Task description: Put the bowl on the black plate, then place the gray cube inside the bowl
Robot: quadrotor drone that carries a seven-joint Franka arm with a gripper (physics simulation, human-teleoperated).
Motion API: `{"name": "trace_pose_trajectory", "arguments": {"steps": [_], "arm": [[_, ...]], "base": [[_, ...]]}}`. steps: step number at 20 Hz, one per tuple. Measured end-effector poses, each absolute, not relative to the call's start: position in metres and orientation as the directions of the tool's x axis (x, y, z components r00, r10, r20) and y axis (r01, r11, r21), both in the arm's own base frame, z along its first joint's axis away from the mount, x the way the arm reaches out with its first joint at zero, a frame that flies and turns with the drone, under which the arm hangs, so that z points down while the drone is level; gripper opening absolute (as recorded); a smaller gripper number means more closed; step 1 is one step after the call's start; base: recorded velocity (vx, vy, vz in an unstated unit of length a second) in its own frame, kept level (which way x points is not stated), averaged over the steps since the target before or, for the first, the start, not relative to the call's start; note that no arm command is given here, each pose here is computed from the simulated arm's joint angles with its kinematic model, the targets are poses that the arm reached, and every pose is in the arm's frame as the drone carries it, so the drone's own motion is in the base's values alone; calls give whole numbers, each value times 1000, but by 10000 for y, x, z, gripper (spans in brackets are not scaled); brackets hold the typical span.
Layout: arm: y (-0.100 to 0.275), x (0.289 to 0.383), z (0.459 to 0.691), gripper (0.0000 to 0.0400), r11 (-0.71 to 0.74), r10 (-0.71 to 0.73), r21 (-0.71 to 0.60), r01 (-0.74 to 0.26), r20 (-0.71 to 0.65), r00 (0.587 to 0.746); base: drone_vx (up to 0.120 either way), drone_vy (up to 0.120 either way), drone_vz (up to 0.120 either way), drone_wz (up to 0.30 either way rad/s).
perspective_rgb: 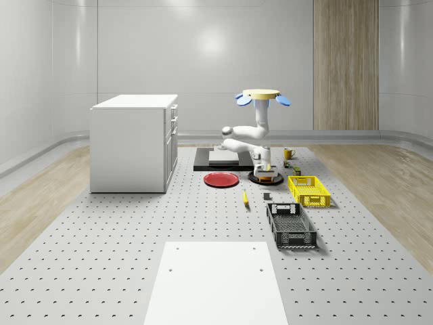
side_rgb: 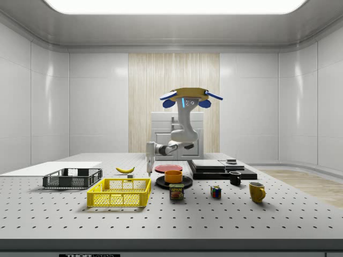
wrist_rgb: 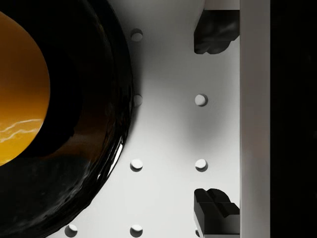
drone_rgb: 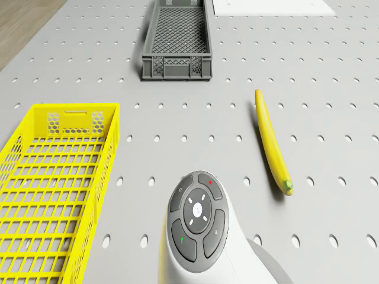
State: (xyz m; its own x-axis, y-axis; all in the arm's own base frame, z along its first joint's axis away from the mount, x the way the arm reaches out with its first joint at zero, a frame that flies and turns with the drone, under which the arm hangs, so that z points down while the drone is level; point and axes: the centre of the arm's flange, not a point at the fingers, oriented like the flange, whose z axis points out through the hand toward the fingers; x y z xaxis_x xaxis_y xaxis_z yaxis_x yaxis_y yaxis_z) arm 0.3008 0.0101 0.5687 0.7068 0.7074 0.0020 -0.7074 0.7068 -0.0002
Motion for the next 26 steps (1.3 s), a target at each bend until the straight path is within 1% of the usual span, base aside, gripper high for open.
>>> {"name": "trace_pose_trajectory", "arguments": {"steps": [4,5,8,26], "arm": [[101,3008,5687,400,707,707,0,-707,2,707],[101,3008,5687,400,707,707,0,-707,2,707],[101,3008,5687,400,707,707,0,-707,2,707],[101,3008,5687,400,707,707,0,-707,2,707]], "base": [[120,0,-120,0],[120,0,-40,0],[120,-107,0,0],[120,0,0,0]]}}
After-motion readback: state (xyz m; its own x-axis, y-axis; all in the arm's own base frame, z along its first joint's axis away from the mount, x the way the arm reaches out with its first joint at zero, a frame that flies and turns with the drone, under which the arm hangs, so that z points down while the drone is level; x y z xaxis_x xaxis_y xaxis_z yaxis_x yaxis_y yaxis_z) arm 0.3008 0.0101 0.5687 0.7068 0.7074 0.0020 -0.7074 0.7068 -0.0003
